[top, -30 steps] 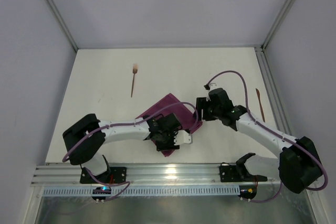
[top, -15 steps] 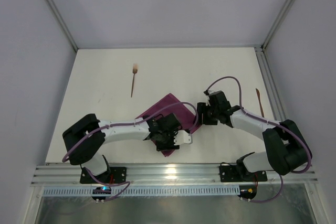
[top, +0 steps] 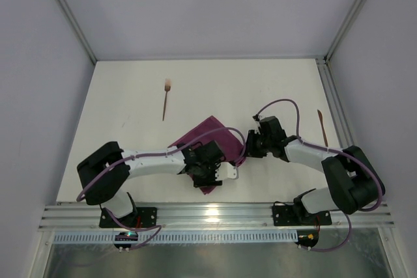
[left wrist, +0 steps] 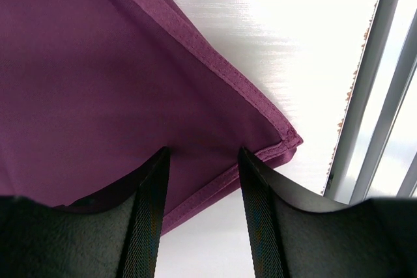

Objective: Fold the napkin into a case and place the utensils inside
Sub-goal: Pick up the upper triangle-folded napkin from the center of the board, then turn over the lower triangle-folded napkin at the center of the board.

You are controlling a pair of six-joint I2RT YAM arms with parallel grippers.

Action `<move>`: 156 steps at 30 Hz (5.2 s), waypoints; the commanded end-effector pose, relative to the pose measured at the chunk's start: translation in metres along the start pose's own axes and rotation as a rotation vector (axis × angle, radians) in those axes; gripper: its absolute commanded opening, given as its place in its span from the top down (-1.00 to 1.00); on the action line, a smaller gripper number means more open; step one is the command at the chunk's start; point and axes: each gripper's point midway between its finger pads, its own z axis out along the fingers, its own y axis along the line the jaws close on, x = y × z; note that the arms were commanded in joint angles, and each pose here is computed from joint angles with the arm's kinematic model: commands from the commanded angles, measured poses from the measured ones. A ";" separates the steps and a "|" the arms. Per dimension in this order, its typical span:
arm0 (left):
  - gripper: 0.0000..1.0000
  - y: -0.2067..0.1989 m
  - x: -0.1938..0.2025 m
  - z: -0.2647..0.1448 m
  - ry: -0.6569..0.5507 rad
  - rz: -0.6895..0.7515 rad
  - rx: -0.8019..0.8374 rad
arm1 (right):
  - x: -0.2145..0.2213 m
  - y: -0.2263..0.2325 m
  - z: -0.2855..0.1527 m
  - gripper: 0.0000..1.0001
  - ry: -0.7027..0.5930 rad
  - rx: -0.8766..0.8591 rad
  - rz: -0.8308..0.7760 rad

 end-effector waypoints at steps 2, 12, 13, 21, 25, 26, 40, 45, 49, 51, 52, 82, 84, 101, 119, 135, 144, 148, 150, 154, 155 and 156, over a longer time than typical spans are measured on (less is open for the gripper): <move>0.01 -0.006 0.004 -0.013 0.006 0.025 0.011 | 0.004 -0.004 0.000 0.75 0.011 0.014 0.019; -0.98 -0.008 -0.022 -0.059 -0.042 0.230 -0.020 | 0.004 -0.003 0.000 0.94 0.024 0.019 0.018; -0.98 -0.014 -0.015 -0.054 -0.013 0.293 -0.017 | 0.005 -0.004 0.000 0.94 0.027 0.022 0.021; -0.98 -0.034 -0.004 -0.012 0.017 0.500 -0.109 | -0.001 -0.002 -0.002 0.94 0.024 0.031 0.008; -0.90 -0.022 -0.002 0.000 0.033 0.514 -0.168 | 0.001 -0.004 -0.002 0.94 0.032 0.037 0.003; -0.89 -0.019 -0.008 0.002 0.010 0.510 -0.192 | 0.000 -0.003 -0.002 0.94 0.031 0.037 0.000; -0.26 -0.035 -0.012 0.001 -0.025 0.499 -0.103 | -0.005 0.000 -0.008 0.94 0.018 0.032 -0.026; -0.37 -0.041 -0.038 -0.033 -0.103 0.471 -0.081 | -0.005 -0.001 -0.009 0.94 0.021 0.037 -0.036; -0.41 -0.038 -0.039 -0.033 -0.101 0.456 -0.088 | -0.005 -0.001 -0.009 0.94 0.022 0.037 -0.038; -0.43 -0.033 -0.038 -0.030 -0.095 0.453 -0.102 | -0.005 0.000 -0.009 0.94 0.020 0.035 -0.040; -0.43 -0.030 -0.034 -0.024 -0.071 0.453 -0.105 | -0.005 0.000 -0.010 0.94 0.020 0.035 -0.040; 0.53 -0.025 0.010 0.024 0.109 0.375 -0.060 | -0.012 0.005 -0.018 0.94 -0.002 0.033 -0.044; 0.91 -0.009 0.003 0.016 0.108 0.363 -0.146 | -0.017 0.009 -0.023 0.94 -0.013 0.029 -0.048; 1.00 0.096 -0.074 -0.151 -0.202 -0.004 -0.576 | -0.100 0.054 -0.096 0.94 -0.140 0.092 -0.175; 1.00 0.123 -0.197 -0.188 -0.493 -0.215 -0.429 | -0.168 -0.005 -0.233 0.94 -0.397 0.482 -0.126; 1.00 0.061 -0.347 -0.126 -0.645 -0.277 -0.006 | -0.141 -0.093 -0.338 0.94 -0.309 1.045 -0.005; 1.00 0.051 -0.376 -0.097 -0.674 -0.419 0.142 | -0.143 -0.107 -0.347 0.94 -0.233 1.104 0.029; 1.00 0.065 -0.364 -0.077 -0.650 -0.522 0.190 | -0.151 -0.127 -0.288 0.94 -0.100 1.042 0.039; 1.00 0.080 -0.346 -0.060 -0.612 -0.611 0.203 | -0.159 -0.135 -0.263 0.94 -0.097 1.011 0.049; 1.00 0.113 -0.308 -0.033 -0.563 -0.758 0.211 | -0.190 -0.125 -0.205 0.94 -0.055 0.956 0.013; 1.00 0.131 -0.299 -0.032 -0.580 -0.792 0.202 | -0.194 -0.127 -0.179 0.94 -0.003 0.955 -0.005; 1.00 0.140 -0.291 -0.034 -0.584 -0.823 0.196 | -0.215 -0.114 -0.170 0.94 -0.043 0.937 -0.016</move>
